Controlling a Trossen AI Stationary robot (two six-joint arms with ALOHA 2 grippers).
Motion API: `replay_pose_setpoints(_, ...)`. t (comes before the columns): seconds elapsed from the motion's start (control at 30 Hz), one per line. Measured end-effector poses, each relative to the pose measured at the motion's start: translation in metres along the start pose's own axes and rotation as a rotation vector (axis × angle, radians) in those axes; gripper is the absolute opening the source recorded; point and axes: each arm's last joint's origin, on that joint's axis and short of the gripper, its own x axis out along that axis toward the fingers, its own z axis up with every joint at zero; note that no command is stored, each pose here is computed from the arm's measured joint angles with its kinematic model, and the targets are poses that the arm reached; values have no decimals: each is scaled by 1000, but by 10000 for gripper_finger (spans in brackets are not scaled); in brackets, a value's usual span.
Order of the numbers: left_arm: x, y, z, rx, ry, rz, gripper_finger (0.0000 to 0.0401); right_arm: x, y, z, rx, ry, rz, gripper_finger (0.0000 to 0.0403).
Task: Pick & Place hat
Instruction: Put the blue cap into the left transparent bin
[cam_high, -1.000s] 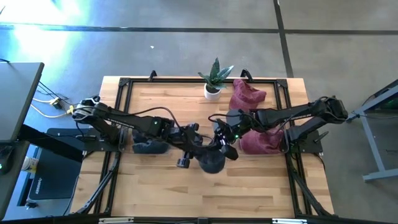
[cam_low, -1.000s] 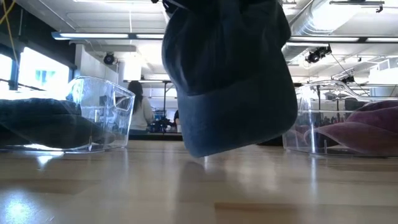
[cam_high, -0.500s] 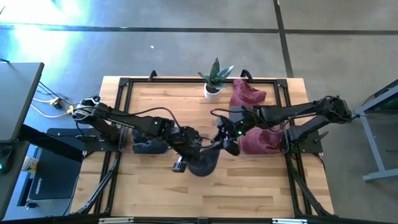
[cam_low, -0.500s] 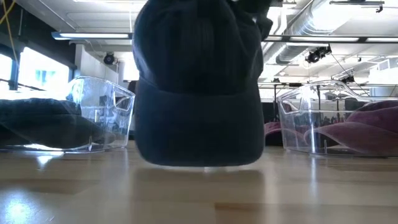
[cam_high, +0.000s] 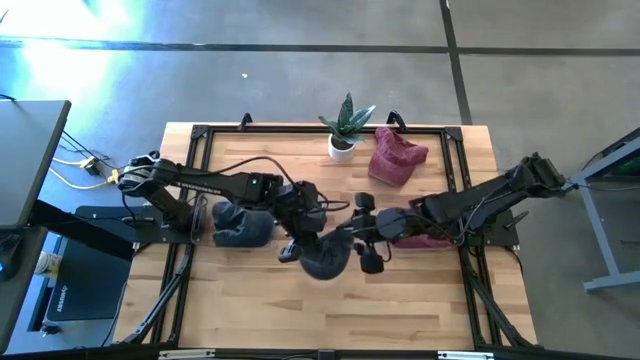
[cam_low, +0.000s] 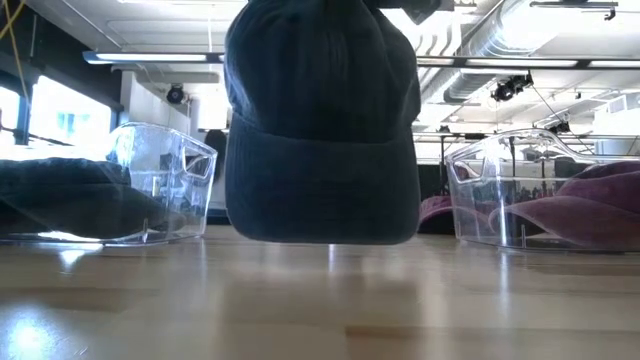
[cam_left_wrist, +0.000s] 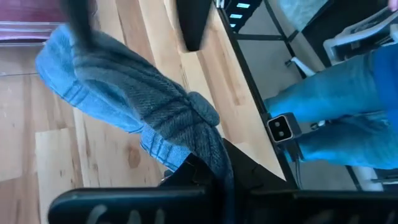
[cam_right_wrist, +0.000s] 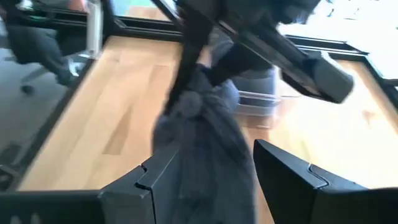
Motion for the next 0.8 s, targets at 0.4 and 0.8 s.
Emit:
replay_pose_setpoints(0.4,-2,3,3,-46,-33,5,5,19,-15,-8,-51,64,168,137)
replay_pose_setpoints(0.8,-4,8,-1,44,8,52,120,16,-17,-9,143,122,429,24)
